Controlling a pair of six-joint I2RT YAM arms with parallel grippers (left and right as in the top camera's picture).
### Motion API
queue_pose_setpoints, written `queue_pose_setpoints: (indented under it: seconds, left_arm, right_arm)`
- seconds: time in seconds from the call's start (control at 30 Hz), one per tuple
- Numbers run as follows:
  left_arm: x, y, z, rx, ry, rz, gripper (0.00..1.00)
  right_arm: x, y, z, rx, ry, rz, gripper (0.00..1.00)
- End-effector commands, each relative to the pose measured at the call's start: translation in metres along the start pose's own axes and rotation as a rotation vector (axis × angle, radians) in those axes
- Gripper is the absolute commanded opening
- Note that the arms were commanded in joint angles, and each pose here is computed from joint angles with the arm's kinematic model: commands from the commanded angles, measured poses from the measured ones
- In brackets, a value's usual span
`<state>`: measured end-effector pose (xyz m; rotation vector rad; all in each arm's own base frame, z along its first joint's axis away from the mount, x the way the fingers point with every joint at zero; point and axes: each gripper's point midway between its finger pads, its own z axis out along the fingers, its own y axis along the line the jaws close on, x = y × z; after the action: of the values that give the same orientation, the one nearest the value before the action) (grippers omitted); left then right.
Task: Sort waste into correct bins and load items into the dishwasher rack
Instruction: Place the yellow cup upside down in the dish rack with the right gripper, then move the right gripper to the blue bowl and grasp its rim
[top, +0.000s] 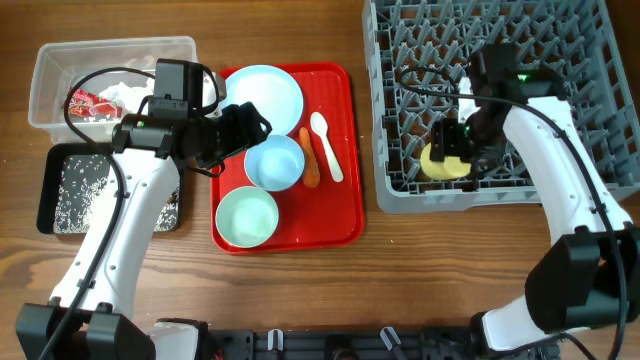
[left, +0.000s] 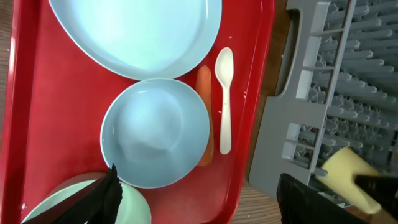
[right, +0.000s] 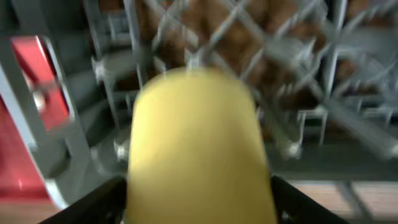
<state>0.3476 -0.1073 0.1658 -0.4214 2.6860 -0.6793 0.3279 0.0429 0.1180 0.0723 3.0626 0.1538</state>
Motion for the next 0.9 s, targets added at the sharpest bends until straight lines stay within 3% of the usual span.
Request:
queue_pose_setpoints:
  seconds: [0.0, 0.07, 0.17, 0.43, 0.6, 0.87]
  left_arm:
    - [-0.004, -0.002, -0.005, -0.003, -0.021, 0.027, 0.82]
    - [-0.004, -0.002, -0.005, -0.003, -0.021, 0.027, 0.82]
    - [-0.003, -0.002, -0.005, -0.003, -0.021, 0.027, 0.82]
    - [0.002, 0.001, -0.004, -0.015, 0.002, 0.083, 0.85]
    - [0.01, 0.02, -0.005, -0.112, 0.028, 0.131, 0.87]
    - [0.016, 0.039, -0.008, -0.212, 0.043, 0.118, 0.86]
  right_arm:
    - [-0.013, 0.001, 0.004, 0.0, -0.031, 0.031, 0.82]
    - [-0.02, 0.008, -0.001, -0.04, -0.058, 0.026, 0.89]
    - [-0.033, 0.015, -0.016, -0.065, -0.103, 0.021, 0.91]
    - [-0.057, 0.072, -0.081, -0.247, -0.23, -0.086, 0.89]
    - [-0.047, 0.132, -0.08, -0.301, -0.243, -0.201, 0.89]
    - [-0.04, 0.177, -0.077, -0.344, -0.269, -0.24, 0.84]
